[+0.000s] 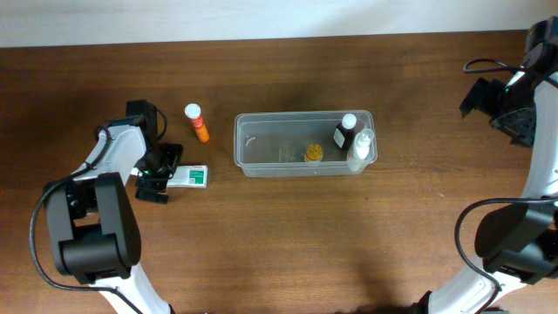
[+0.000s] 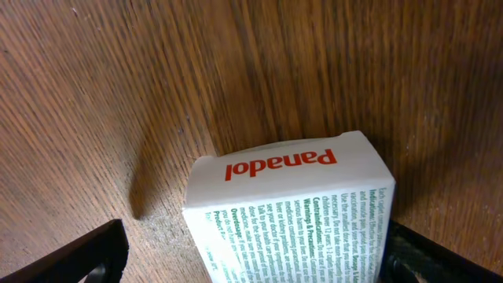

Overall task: Pack container
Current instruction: 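Lower the left gripper over the Panadol box and close on it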

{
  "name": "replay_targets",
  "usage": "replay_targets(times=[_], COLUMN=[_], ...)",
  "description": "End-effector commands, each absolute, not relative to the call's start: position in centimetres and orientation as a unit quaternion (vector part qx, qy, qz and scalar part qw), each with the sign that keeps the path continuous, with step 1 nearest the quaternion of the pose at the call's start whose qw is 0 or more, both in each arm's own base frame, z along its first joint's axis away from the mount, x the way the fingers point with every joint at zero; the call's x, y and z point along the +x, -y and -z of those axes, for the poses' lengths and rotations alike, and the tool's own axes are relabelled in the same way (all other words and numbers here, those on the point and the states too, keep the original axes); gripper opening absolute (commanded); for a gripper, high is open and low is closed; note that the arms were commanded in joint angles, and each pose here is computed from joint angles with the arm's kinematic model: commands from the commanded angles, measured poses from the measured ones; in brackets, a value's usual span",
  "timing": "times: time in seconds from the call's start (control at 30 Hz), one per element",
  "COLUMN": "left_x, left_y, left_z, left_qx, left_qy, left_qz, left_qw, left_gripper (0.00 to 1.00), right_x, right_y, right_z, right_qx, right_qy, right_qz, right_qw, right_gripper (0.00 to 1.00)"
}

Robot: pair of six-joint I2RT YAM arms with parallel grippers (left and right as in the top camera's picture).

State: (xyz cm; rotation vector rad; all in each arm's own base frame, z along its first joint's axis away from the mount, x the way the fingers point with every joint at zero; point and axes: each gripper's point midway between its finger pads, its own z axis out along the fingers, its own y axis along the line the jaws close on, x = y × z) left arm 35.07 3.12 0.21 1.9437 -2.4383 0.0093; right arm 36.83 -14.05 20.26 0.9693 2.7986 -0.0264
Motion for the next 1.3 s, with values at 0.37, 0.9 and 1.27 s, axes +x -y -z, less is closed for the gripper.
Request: replay_targets(times=[0.37, 0.9, 1.27], left_x=[34.3, 34.3, 34.6], left_y=[-3.4, -3.0, -1.8], left_z=[1.6, 1.6, 1.5], left_qx=[0.618, 0.618, 0.618], left_qy=[0.786, 0.785, 0.784], left_qz=[0.019, 0.008, -0.022], left_qw=[0.029, 0.035, 0.052], left_gripper=[0.99, 0.91, 0.61], right_x=[36.8, 36.8, 36.8], right_y=[14.1, 14.1, 14.1], right_z=[-20.6, -20.6, -20.6], right_qx=[0.328, 0.328, 0.328], right_qy=[-0.940, -0.940, -0.940], right_qz=[0.008, 0.008, 0.008], right_qw=[0.095, 0.095, 0.095], right_gripper=[0.98, 0.98, 0.98])
